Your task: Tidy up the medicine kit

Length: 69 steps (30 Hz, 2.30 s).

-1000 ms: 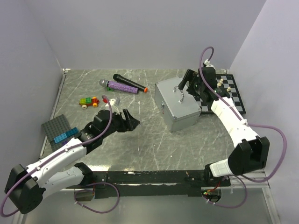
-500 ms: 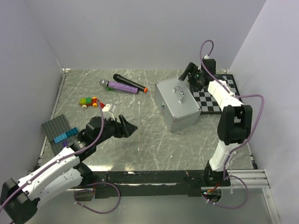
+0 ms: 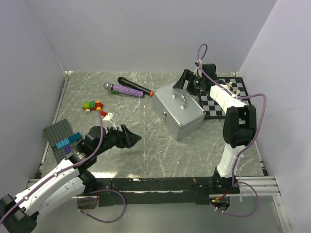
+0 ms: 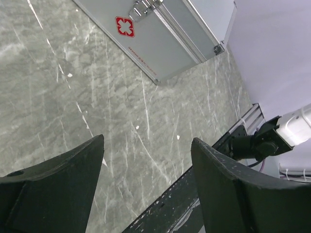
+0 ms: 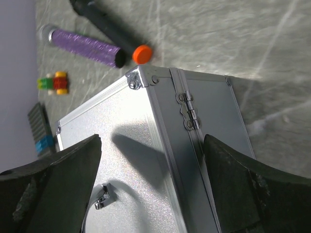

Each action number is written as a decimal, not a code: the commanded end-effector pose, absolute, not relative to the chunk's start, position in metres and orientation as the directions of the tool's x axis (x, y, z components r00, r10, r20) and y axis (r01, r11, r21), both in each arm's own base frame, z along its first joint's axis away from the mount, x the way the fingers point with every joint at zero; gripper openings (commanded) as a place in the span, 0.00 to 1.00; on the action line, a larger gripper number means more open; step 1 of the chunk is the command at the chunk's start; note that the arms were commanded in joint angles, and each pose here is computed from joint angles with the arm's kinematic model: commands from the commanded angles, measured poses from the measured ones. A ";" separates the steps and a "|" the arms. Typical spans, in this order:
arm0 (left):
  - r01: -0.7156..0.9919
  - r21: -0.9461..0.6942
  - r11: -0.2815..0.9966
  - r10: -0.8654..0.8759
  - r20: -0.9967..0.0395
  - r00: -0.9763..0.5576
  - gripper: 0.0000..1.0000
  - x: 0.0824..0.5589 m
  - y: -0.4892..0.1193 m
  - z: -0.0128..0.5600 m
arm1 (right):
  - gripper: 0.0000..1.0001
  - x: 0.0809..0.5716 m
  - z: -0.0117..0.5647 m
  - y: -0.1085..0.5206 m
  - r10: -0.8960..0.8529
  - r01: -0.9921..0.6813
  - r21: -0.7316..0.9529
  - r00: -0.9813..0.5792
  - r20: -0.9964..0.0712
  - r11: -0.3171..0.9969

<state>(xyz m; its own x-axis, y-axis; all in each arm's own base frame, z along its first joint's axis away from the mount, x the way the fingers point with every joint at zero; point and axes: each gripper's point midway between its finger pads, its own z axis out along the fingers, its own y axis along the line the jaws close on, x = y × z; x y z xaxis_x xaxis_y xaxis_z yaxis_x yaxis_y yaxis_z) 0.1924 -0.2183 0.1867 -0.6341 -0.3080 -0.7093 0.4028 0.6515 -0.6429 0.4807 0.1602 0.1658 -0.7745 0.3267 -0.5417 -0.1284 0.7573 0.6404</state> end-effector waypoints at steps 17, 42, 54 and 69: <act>0.423 -0.668 0.612 -0.302 -0.692 -0.655 0.75 0.183 -0.223 0.171 | 0.88 0.364 0.134 0.270 -0.083 -0.469 0.676 -0.850 -0.520 0.569; 0.687 -0.655 0.315 -0.377 -0.751 -0.543 0.60 0.186 -0.273 0.188 | 0.98 0.307 0.274 0.226 0.196 -0.456 0.548 -0.615 -0.763 0.702; 0.718 -0.624 0.309 -0.319 -0.779 -0.540 0.88 0.200 -0.295 0.172 | 0.98 0.256 0.241 0.236 0.148 -0.512 0.562 -0.640 -0.754 0.649; 0.748 -0.593 0.298 -0.323 -0.800 -0.506 0.92 0.213 -0.306 0.154 | 0.97 0.229 0.240 0.227 0.129 -0.517 0.549 -0.640 -0.758 0.657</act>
<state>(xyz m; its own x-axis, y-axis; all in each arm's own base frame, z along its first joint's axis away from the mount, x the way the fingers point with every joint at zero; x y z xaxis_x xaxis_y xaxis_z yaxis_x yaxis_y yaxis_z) 0.2057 -0.2990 0.1270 -0.5994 -0.2739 -0.7521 0.6683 0.3459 -0.6586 0.2364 0.2290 0.2349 -0.6538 0.1256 -0.7462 -0.5027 0.6650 0.5523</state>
